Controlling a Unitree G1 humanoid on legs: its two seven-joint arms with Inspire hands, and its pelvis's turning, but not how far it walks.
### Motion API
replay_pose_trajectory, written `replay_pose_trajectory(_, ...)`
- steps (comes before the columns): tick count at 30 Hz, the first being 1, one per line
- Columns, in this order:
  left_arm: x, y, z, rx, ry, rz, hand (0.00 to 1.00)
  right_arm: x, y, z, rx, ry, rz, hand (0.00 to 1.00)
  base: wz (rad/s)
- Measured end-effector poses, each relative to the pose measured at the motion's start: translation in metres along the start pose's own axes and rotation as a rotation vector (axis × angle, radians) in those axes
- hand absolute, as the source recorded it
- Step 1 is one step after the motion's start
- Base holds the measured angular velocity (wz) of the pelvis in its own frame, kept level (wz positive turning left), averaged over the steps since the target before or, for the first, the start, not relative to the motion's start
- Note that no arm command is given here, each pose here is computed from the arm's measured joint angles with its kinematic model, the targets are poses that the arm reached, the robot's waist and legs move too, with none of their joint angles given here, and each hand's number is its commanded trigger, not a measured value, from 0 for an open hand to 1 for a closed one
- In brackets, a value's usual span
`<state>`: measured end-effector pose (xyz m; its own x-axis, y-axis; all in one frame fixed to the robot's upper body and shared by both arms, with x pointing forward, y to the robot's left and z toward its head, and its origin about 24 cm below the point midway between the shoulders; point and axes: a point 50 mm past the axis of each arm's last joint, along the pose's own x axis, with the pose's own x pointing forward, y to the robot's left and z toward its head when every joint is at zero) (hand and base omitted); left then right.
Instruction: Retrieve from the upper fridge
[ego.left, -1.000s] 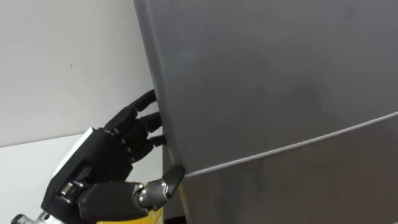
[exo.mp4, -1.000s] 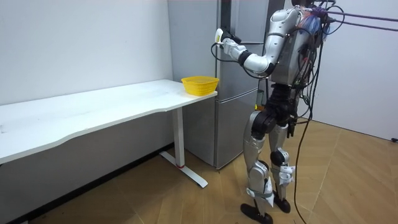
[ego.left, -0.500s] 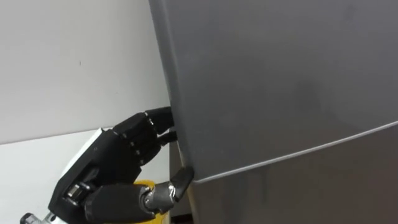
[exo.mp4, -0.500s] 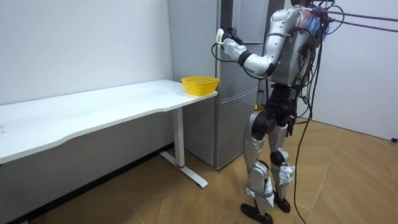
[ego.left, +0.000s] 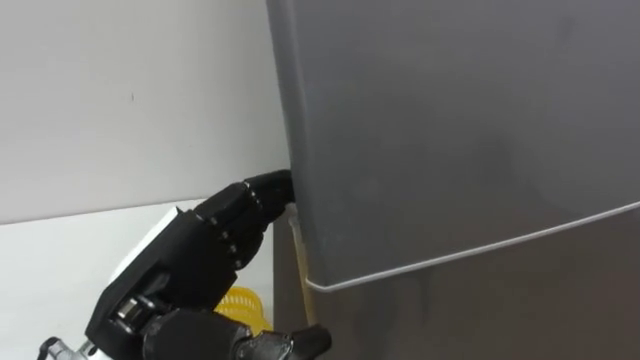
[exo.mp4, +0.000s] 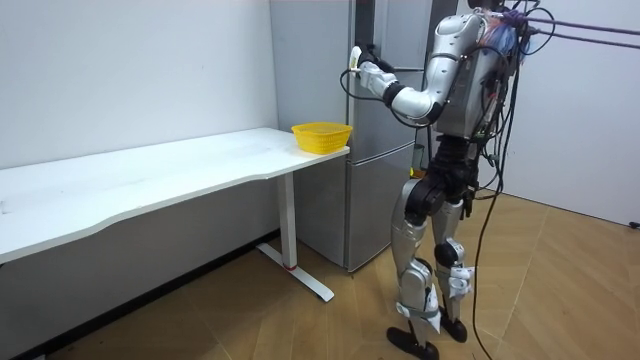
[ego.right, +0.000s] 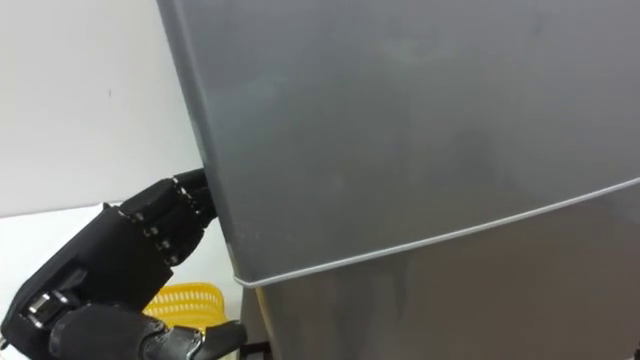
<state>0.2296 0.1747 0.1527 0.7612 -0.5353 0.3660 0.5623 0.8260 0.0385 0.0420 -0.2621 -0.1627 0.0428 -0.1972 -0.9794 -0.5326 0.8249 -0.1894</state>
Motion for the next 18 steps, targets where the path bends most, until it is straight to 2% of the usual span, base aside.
replay_pose_trajectory(7,0.004,0.000,0.003,0.009,-0.013,-0.011,0.00,-0.001,-0.008,0.002,-0.008,-0.005,-0.026,0.00,0.09)
replay_pose_trajectory(18,0.016,-0.012,0.001,-0.017,-0.023,-0.070,0.00,-0.001,-0.008,-0.001,-0.025,0.011,-0.031,0.00,0.08)
